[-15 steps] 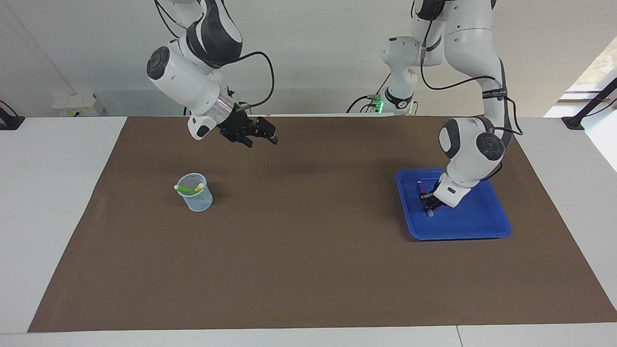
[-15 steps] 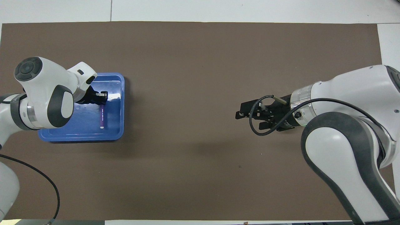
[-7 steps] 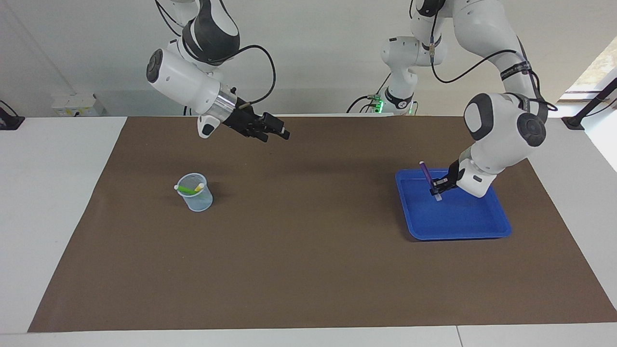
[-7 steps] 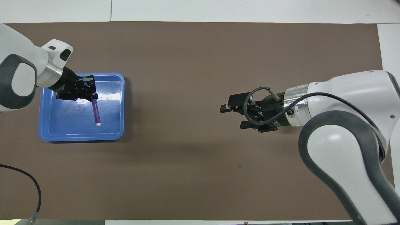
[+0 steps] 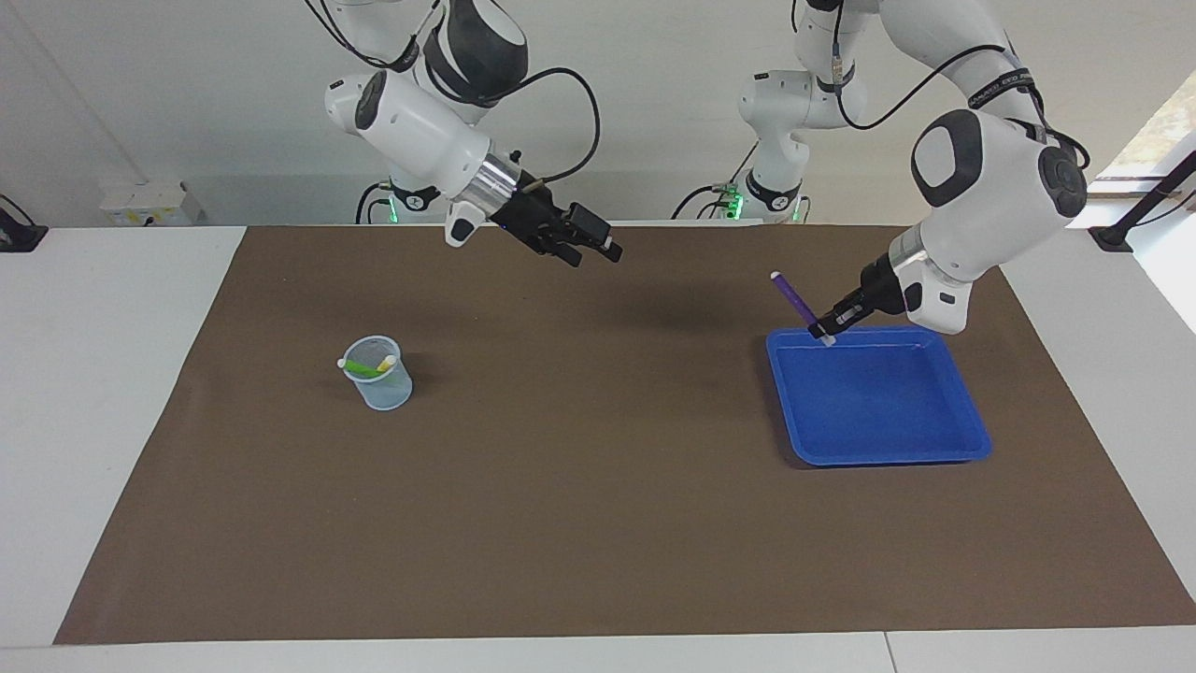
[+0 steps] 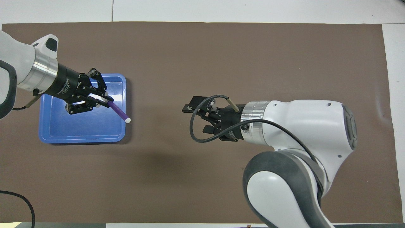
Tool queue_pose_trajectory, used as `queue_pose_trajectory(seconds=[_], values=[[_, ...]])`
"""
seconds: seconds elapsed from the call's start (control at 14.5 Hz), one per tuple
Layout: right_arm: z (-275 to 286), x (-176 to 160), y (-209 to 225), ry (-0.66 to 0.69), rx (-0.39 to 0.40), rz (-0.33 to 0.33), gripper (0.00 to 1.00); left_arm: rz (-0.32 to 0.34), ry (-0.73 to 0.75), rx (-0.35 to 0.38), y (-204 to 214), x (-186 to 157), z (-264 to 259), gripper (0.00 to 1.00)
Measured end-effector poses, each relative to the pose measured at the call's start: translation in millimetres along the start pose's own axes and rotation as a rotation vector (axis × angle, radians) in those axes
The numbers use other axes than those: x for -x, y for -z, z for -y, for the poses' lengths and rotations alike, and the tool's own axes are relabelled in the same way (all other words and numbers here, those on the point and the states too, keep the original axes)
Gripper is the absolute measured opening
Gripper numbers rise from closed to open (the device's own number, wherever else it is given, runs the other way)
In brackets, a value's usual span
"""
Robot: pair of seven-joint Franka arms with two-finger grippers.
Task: Transfer and insert pens with both arms
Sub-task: 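Lift the purple pen with the left gripper toward the right gripper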
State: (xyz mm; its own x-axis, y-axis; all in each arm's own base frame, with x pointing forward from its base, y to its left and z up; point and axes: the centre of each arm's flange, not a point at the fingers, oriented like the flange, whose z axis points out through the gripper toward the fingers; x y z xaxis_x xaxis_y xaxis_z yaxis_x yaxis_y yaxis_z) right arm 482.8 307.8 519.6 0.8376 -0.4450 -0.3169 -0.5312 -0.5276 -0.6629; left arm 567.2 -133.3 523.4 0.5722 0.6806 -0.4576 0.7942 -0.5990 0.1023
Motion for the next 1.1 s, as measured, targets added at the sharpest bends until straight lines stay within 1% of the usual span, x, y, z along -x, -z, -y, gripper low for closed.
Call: queue_pose_trajectory(seconds=[0.07, 0.21, 0.28, 0.41, 0.48, 0.62, 0.76, 0.83, 0.89, 1.03, 1.1], values=[[2.1, 7.0, -5.6, -0.007, -0.007, -0.008, 1.0, 0.037, 0.087, 0.007, -1.1, 11.3, -0.3, 0.17], [9.5, 22.9, -16.7, -0.013, -0.045, -0.05, 1.0, 0.118, 0.22, 0.008, -11.8, 27.3, 2.5, 0.17], [13.3, 33.7, -24.1, -0.013, -0.062, -0.063, 1.0, 0.162, 0.265, 0.005, -20.7, 33.2, 6.1, 0.17], [17.3, 55.8, -38.6, 0.008, -0.071, -0.061, 1.0, 0.242, 0.333, -0.002, -41.2, 43.0, 17.2, 0.17], [18.2, 62.4, -42.5, 0.017, -0.072, -0.058, 1.0, 0.262, 0.367, 0.009, -52.0, 47.4, 22.4, 0.17], [18.7, 63.8, -43.0, 0.024, -0.073, -0.059, 1.0, 0.285, 0.432, 0.041, -70.8, 56.9, 29.1, 0.17], [20.2, 60.9, -40.1, 0.049, -0.089, -0.08, 0.95, 0.308, 0.465, 0.052, -82.5, 63.2, 37.1, 0.17], [21.0, 59.7, -38.8, 0.059, -0.097, -0.091, 0.88, 0.314, 0.471, 0.052, -84.2, 64.6, 40.4, 0.17], [21.2, 59.2, -38.5, 0.07, -0.099, -0.095, 0.88, 0.323, 0.477, 0.056, -84.3, 65.7, 42.5, 0.17], [21.1, 59.0, -38.8, 0.084, -0.099, -0.097, 0.72, 0.347, 0.486, 0.067, -83.8, 67.4, 43.6, 0.17], [21.0, 58.8, -39.0, 0.089, -0.098, -0.097, 0.72, 0.357, 0.49, 0.072, -83.6, 68.0, 43.3, 0.17]])
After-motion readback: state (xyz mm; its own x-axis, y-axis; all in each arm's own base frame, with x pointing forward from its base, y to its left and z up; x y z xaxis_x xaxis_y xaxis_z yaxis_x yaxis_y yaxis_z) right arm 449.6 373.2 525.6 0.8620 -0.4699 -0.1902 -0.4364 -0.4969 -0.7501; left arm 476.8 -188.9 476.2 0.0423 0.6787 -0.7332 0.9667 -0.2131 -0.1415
